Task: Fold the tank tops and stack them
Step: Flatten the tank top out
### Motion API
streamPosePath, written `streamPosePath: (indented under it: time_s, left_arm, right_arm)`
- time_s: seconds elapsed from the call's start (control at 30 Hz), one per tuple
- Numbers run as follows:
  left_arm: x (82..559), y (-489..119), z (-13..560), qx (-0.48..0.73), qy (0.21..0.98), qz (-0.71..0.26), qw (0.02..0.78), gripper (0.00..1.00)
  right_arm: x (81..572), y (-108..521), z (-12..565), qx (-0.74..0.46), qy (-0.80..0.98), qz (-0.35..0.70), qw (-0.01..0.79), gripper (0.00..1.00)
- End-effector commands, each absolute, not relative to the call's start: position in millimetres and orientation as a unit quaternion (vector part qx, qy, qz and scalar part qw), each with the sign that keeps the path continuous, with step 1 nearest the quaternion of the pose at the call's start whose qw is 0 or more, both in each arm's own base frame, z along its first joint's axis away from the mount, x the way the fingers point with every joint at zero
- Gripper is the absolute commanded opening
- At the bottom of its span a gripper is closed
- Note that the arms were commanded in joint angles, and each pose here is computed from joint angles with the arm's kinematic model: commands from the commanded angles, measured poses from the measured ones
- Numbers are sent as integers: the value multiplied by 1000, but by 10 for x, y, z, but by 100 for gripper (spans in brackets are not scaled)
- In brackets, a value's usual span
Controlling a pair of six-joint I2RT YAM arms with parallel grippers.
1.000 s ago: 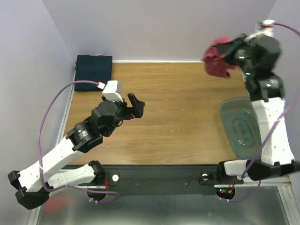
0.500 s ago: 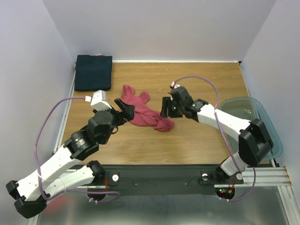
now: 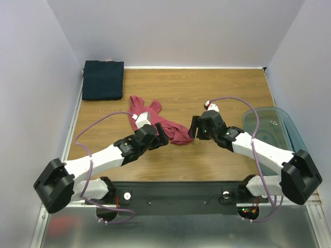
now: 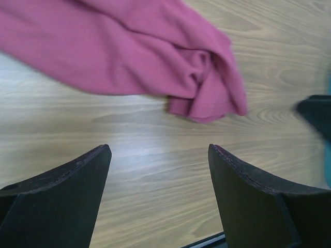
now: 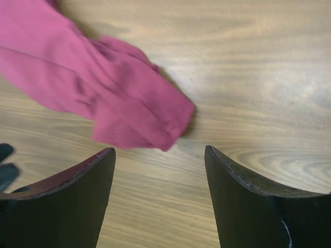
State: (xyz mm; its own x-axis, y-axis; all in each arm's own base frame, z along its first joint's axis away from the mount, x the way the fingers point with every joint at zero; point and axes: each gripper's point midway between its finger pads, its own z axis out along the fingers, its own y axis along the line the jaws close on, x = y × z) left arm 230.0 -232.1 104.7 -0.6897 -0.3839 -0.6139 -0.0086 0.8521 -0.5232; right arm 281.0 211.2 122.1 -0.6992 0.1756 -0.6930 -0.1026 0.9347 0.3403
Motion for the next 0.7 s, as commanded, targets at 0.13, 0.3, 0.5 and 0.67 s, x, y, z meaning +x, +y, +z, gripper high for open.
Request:
streamPosePath:
  time_s: [0.13,0.3,0.5,0.67]
  left_arm:
    - [2538,-2824,1203,-93,865,-307,386,84]
    - [2644,-2798,1020,-105,873,-276,389,84]
    - [2824,-2712,840,-123,881,-245,386,83]
    - [3012,-2565,697,-141,886,-216,385,80]
  right_arm:
    - [2969,2263,992,18,897,191,399,65]
    - [3012,2326,812,15,904,187,384,54]
    - [3021,2335,732,12,908,181,378,52]
    - [3010,2351,670,13,911,182,370,43]
